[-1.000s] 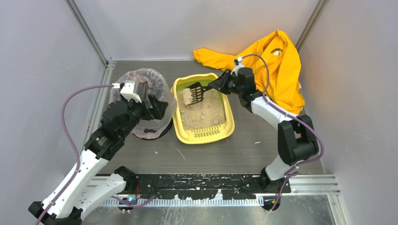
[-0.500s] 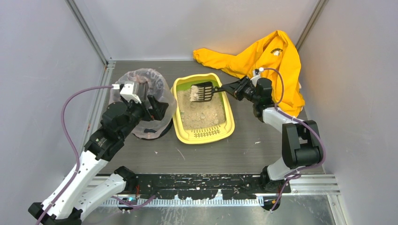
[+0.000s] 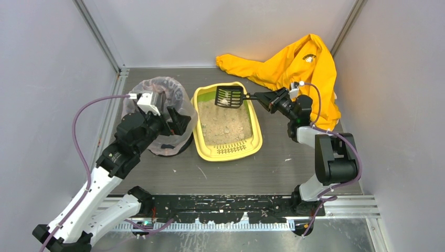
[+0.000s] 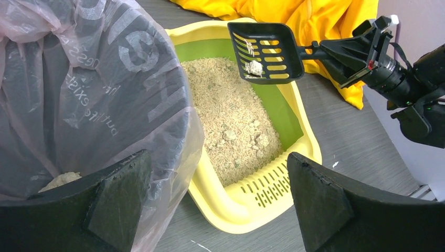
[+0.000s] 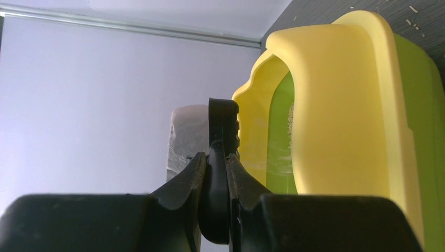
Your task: Clean the litter box
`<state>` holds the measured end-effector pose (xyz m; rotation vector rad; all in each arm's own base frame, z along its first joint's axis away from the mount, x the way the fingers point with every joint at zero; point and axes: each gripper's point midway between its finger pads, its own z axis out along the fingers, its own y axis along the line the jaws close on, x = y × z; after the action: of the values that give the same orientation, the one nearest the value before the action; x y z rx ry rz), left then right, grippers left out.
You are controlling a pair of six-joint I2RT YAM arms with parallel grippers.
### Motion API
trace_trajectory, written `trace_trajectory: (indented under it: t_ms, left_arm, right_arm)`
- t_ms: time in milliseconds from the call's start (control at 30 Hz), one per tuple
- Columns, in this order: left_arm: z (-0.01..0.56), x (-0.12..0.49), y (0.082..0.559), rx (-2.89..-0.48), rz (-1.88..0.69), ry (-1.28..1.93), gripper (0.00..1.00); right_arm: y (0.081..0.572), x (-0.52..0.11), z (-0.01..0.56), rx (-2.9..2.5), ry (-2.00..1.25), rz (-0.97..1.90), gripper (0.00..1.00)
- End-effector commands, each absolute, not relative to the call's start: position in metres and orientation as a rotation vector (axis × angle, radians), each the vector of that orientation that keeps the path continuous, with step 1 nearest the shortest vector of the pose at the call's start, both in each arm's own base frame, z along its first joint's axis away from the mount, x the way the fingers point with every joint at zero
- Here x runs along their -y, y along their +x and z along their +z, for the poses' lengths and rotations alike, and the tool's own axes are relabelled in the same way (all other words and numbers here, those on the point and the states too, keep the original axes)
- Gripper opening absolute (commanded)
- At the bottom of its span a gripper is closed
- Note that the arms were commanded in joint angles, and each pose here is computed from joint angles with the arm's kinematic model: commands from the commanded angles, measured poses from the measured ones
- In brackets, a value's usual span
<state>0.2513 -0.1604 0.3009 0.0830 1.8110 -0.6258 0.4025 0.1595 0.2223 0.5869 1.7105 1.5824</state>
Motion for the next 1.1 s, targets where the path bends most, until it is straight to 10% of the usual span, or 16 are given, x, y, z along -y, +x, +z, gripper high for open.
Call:
trace_trajectory:
  t_ms: [0,1067]
  left_arm:
    - [0.323,0.165,0.251,-1.736,-0.681,0.076,1.00]
    - [0.316,0.167,0.252,-1.750,-0.685,0.071,1.00]
  right_arm:
    - [0.394,-0.164,0.245,-1.636,0.529,1.654,0.01]
    - [0.384,-0.166,0.229,-1.662,0.508,1.648,0.01]
